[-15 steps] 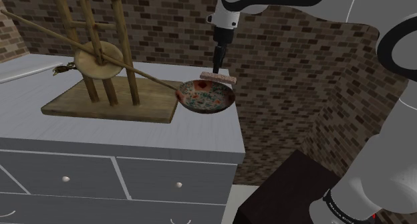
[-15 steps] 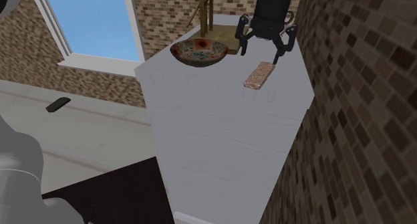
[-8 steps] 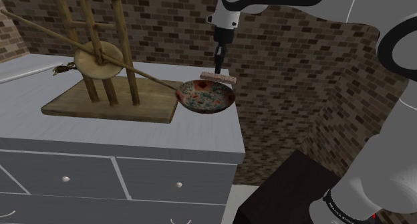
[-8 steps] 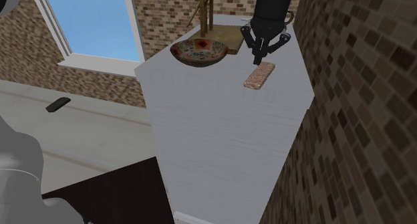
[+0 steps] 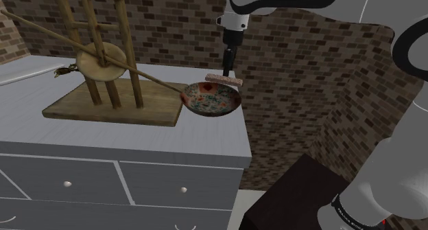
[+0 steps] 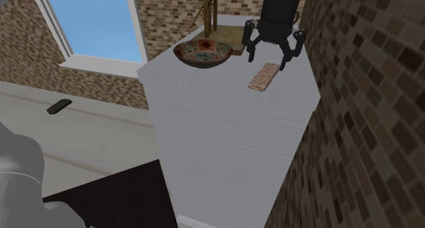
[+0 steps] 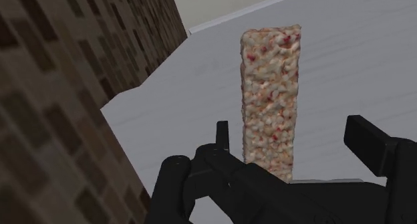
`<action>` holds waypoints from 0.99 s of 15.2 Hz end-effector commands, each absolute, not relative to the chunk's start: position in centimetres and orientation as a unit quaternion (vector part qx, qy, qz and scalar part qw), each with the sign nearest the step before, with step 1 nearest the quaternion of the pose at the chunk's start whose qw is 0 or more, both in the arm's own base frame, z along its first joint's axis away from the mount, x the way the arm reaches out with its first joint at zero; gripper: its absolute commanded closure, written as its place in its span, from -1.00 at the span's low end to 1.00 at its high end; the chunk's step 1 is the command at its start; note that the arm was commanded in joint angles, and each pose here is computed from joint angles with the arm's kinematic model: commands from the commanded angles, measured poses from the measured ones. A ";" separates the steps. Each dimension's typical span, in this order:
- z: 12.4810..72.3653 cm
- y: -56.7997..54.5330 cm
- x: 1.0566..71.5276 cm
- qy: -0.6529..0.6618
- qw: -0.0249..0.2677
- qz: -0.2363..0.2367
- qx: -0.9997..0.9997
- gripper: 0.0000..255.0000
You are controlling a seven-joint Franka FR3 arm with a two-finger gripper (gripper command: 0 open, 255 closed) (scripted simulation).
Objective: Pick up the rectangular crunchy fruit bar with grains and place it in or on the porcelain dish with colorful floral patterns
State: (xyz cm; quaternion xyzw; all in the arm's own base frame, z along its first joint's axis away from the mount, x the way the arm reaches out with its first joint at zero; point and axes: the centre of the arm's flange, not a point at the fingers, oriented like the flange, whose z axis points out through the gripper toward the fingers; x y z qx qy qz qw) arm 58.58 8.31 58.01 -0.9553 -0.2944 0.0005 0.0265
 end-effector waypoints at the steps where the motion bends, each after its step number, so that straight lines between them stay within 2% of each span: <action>1: 57.4 7.9 58.3 -0.286 0.020 0.000 -0.958 -1.00; 7: 54.0 8.0 58.3 -0.286 0.020 0.000 -0.958 -1.00; 15: 54.0 8.0 58.3 -0.286 0.020 0.000 -0.958 -1.00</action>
